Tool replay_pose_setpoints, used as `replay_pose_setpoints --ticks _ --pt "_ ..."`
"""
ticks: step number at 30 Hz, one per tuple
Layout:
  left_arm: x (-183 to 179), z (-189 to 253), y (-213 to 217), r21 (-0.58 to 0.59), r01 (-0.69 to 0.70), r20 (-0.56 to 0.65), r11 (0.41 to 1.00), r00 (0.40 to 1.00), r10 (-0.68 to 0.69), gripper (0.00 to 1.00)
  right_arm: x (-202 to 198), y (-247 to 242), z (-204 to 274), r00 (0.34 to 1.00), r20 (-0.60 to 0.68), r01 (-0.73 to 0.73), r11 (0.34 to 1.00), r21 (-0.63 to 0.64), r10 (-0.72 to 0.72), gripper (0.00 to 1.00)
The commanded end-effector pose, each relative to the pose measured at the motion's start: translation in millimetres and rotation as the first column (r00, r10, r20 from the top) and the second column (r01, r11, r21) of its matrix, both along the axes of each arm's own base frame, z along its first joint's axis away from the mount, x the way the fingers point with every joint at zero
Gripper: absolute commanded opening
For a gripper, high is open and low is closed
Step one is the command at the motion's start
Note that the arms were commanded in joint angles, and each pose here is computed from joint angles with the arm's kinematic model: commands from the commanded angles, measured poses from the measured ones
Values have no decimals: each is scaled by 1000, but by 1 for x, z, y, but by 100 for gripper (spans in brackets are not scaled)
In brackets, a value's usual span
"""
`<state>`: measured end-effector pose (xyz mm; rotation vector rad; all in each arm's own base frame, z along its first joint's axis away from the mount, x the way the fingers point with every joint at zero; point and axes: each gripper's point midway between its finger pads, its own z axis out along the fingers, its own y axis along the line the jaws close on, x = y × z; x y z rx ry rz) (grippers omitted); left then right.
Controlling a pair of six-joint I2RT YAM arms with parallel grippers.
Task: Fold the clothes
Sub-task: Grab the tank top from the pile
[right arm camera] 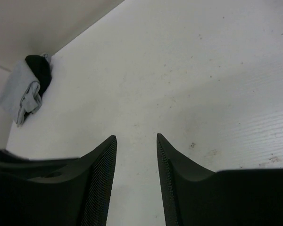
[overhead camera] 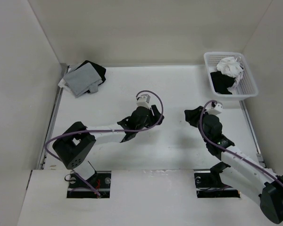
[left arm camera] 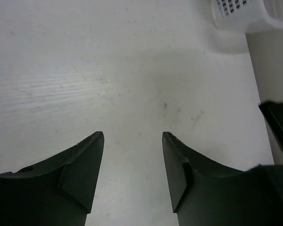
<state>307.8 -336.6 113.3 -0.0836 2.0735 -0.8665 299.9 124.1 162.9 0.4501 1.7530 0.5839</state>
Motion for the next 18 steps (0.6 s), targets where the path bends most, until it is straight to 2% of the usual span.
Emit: replay_pose_setpoints --ticks 1,3,4,5,8,10,14,18 --pt "-32 12 -28 44 129 79 991 988 -132 51 25 -15 48 995 45 89 996 14 -89 44" --pt "-49 7 -40 55 178 83 982 980 -183 52 39 -18 67 992 62 110 994 11 -110 42" --pt "-55 5 -45 58 198 89 978 975 -203 52 46 -20 76 990 72 120 993 4 -120 38" --pt "-60 3 -49 59 217 96 975 970 -221 51 54 -23 84 989 79 130 991 -12 -129 33" --pt "-74 4 -55 53 261 139 964 954 -266 50 80 -44 110 975 98 206 978 -40 -201 11" --pt "-79 6 -53 52 269 173 962 946 -274 49 101 -68 127 958 106 274 960 -57 -267 3" --pt "-78 10 -47 39 264 217 964 939 -266 46 144 -132 144 906 104 421 902 -99 -411 2" --pt "-75 13 -41 21 253 220 967 943 -251 47 186 -213 143 829 67 559 818 -134 -555 11"
